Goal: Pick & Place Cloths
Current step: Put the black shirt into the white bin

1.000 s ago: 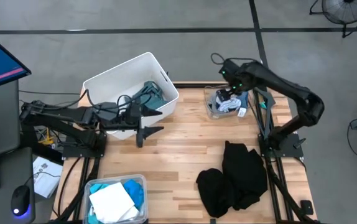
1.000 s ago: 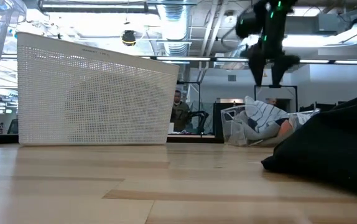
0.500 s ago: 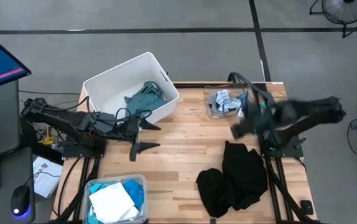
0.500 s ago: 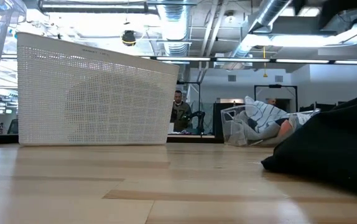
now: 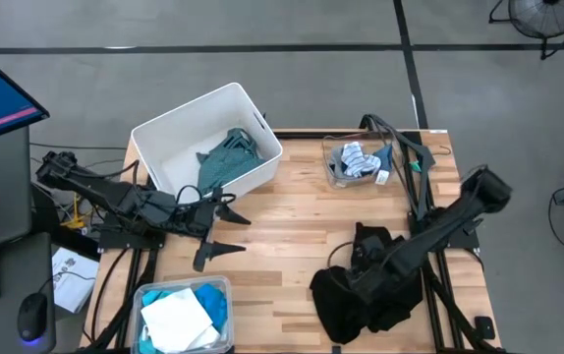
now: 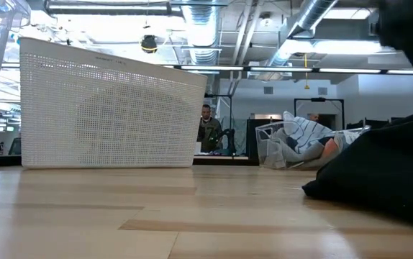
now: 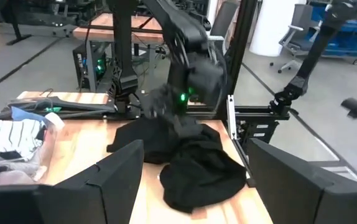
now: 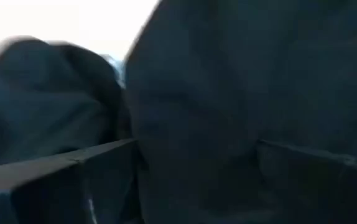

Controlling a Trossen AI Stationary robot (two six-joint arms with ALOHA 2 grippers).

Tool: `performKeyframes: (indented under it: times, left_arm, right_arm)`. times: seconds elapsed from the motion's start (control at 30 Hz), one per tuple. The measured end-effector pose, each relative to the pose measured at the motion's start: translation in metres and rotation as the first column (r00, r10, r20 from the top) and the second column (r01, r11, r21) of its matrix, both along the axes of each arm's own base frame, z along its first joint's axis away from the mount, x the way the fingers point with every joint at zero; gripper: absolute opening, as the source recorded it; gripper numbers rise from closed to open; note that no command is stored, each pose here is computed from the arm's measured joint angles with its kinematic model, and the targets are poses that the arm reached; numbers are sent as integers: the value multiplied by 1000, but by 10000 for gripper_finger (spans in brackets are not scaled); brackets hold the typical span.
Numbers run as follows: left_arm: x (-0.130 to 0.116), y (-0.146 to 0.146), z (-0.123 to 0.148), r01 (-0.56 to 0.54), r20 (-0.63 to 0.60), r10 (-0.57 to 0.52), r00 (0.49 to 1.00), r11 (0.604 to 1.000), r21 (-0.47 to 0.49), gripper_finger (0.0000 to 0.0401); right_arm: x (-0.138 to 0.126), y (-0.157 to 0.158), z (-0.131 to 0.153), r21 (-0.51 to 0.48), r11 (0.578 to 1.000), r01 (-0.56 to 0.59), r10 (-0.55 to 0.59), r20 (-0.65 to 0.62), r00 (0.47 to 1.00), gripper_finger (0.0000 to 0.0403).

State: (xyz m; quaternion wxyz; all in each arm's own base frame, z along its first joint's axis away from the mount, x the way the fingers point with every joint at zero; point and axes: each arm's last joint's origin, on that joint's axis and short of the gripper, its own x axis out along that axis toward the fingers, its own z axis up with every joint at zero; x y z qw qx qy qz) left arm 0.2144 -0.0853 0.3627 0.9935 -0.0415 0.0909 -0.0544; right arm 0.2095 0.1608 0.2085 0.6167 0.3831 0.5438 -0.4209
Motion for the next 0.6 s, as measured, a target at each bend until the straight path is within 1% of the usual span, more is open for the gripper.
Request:
performKeyframes:
  times: [0.07, 0.1, 0.17, 0.23, 0.33, 0.37, 0.47, 0.6]
  left_arm:
    - [0, 0, 0, -3, -2, 3, 1000, 1000, -16, 269]
    - [0, 0, 0, -4, -2, 4, 1000, 1000, -19, 269]
    - [0, 0, 0, -7, -4, 7, 1000, 999, -33, 269]
    - [0, 0, 0, -13, -7, 13, 1000, 999, -50, 269]
    - [0, 0, -1, -13, -11, 12, 1000, 999, -46, 268]
    - [0, 0, 0, -12, -10, 12, 1000, 999, -42, 266]
    - [-4, 2, 3, -11, 5, 11, 1000, 999, -47, 260]
    - [-14, 6, 12, -8, 47, 12, 999, 998, -66, 258]
  right_arm:
    - [8, 2, -16, 15, 1000, -16, 17, -75, 997, 306]
    - [12, 2, -23, 25, 999, -32, 34, -103, 994, 294]
    - [20, 1, -36, 36, 997, -65, 69, -137, 988, 253]
    - [29, -1, -47, 52, 994, -93, 100, -155, 983, 187]
    - [42, -8, -57, 85, 984, -157, 168, -150, 974, 56]
    - [46, -12, -56, 92, 980, -174, 186, -136, 973, 30]
    - [59, -24, -42, 71, 982, -173, 178, -73, 981, 23]
    - [70, -43, 7, -38, 986, -161, 164, 100, 981, 9]
